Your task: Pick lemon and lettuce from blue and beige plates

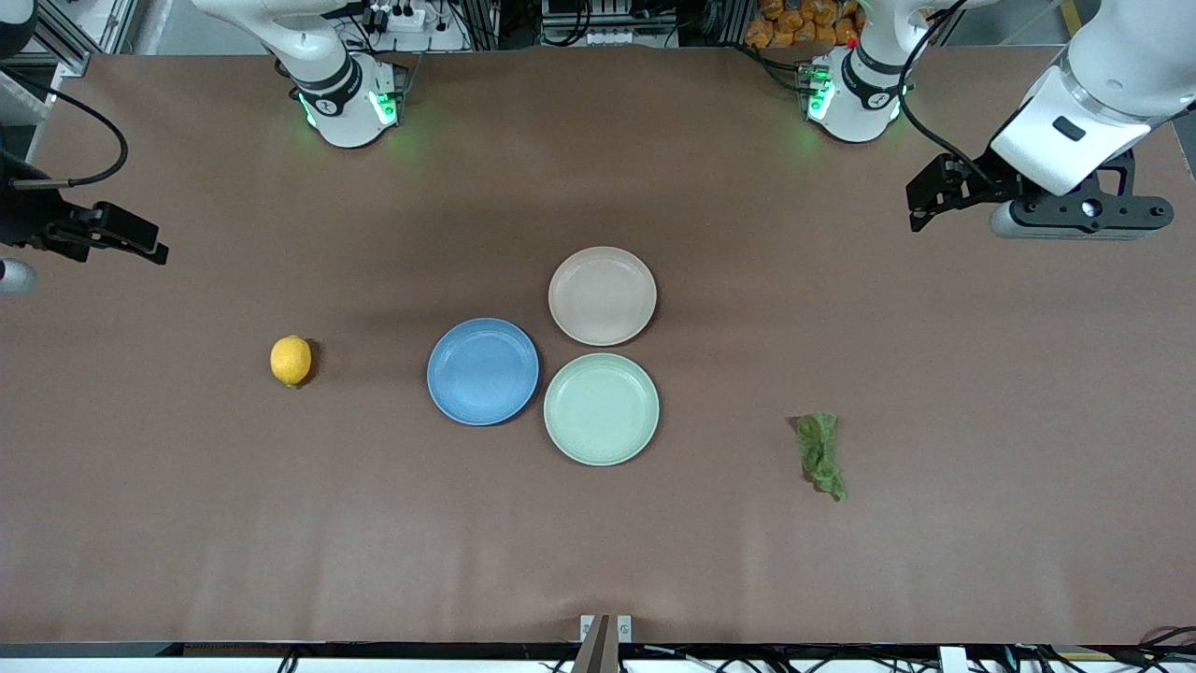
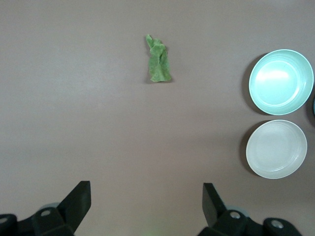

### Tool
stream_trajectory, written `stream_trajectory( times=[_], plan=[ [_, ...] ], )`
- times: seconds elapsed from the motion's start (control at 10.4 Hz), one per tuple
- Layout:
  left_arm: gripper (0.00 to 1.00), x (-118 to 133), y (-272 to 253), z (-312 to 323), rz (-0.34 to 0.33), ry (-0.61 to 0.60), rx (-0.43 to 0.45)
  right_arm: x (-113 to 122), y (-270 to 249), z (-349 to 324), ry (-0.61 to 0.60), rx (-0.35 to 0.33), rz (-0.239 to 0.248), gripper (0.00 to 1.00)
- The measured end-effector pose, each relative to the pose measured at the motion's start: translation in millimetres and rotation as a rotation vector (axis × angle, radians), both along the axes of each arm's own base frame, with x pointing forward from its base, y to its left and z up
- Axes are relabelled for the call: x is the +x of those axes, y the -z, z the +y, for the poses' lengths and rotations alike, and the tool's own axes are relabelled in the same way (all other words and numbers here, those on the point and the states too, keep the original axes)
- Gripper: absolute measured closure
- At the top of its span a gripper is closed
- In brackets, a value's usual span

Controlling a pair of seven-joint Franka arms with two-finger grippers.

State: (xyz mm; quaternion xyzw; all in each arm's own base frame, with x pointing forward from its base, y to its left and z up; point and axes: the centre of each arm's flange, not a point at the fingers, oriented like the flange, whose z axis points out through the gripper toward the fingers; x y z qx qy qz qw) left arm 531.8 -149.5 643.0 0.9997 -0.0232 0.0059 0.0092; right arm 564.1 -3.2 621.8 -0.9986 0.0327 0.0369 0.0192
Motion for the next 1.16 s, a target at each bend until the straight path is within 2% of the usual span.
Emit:
stream_trajectory(
  times=[1.16],
  plan=[
    [0.0,0.1,-6.1,0.2,-0.012,0.0,-0.003,0.2,-0.1,0.4,0.0,-0.001,-0.002,0.0]
  ],
)
